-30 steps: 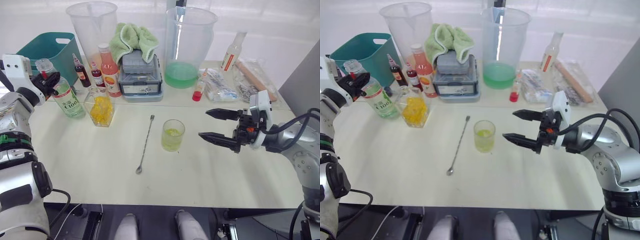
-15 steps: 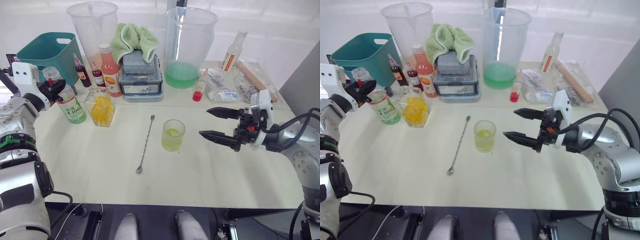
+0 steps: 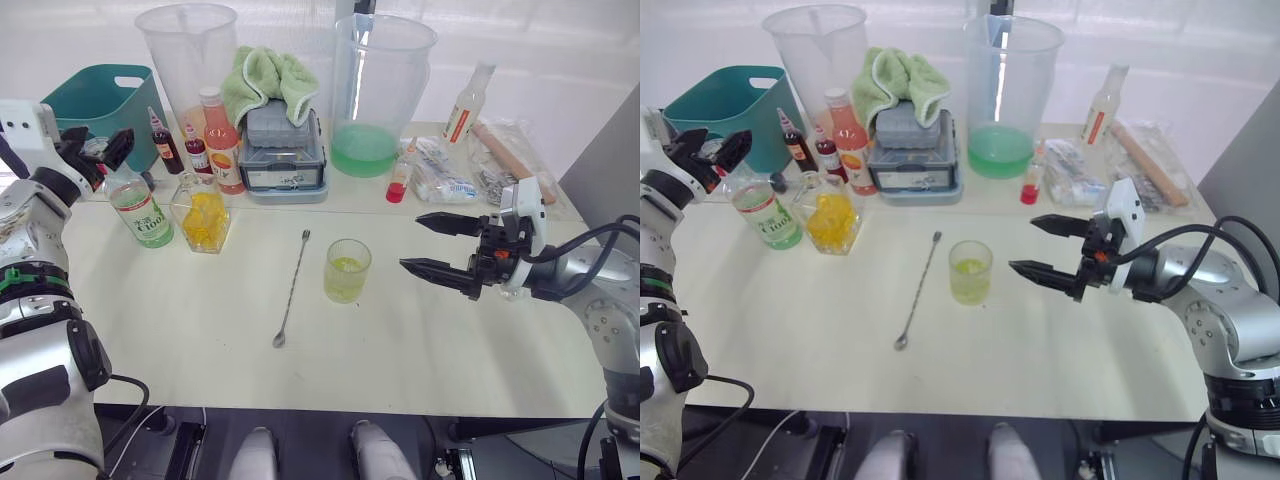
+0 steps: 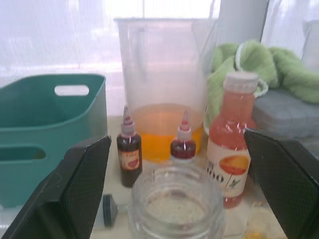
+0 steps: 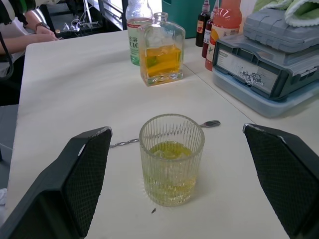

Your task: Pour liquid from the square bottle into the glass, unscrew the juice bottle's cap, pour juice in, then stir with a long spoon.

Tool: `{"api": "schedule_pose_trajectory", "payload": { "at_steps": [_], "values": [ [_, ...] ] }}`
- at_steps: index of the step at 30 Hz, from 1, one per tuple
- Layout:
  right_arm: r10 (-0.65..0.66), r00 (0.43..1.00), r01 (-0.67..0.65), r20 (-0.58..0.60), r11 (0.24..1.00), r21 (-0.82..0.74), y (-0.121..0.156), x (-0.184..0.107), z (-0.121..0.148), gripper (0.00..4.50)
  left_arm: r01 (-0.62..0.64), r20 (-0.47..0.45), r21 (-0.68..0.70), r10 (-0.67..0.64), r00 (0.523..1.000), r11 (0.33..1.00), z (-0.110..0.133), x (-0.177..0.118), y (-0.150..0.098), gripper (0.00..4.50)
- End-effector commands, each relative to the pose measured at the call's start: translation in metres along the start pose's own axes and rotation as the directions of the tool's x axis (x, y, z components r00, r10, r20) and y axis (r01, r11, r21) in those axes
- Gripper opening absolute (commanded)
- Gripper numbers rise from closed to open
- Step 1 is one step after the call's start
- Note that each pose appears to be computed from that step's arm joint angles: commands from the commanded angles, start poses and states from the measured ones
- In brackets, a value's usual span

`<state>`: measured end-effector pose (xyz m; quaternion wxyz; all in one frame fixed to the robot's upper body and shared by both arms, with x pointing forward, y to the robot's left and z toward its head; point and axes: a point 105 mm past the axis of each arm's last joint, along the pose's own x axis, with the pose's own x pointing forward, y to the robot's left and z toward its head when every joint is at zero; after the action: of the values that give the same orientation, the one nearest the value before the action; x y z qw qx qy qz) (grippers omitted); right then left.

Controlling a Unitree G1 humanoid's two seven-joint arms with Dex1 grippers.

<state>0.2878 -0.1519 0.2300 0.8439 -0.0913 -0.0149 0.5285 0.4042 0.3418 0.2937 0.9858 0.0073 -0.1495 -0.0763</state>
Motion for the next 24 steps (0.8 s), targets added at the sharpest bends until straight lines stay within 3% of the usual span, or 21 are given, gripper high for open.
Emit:
{"api": "schedule_pose_trajectory", "payload": {
  "at_steps": [1,4,6,9,16,24],
  "values": [
    [0.016,0.999,-0.015,0.031,0.999,-0.036,0.001,0.0,0.012,4.5,0.008,0.222,0.009,-0.01,0.975,1.0,0.065,-0.002,0.0,4.49],
    [0.02,0.999,-0.019,0.041,0.999,-0.037,0.003,-0.001,0.016,4.5,0.053,0.344,0.018,-0.056,0.937,0.998,0.111,-0.011,-0.009,4.49],
    [0.025,0.999,-0.024,0.046,0.999,-0.031,0.004,-0.001,0.017,4.5,0.142,0.357,0.077,-0.16,0.92,0.987,0.13,-0.014,-0.032,4.49],
    [0.032,0.999,-0.031,0.044,0.999,-0.028,0.005,-0.001,0.018,4.5,0.257,0.333,0.113,-0.28,0.9,0.96,0.139,-0.021,-0.062,4.49],
    [0.05,0.998,-0.05,0.046,0.999,-0.012,0.005,-0.004,0.022,4.5,0.538,0.093,0.137,-0.552,0.829,0.831,0.106,-0.048,-0.126,4.49],
    [0.012,1.0,-0.012,0.02,1.0,-0.009,0.004,-0.01,0.013,4.5,0.606,-0.105,0.068,-0.598,0.795,0.793,0.05,-0.076,-0.137,4.49]
  ]
}}
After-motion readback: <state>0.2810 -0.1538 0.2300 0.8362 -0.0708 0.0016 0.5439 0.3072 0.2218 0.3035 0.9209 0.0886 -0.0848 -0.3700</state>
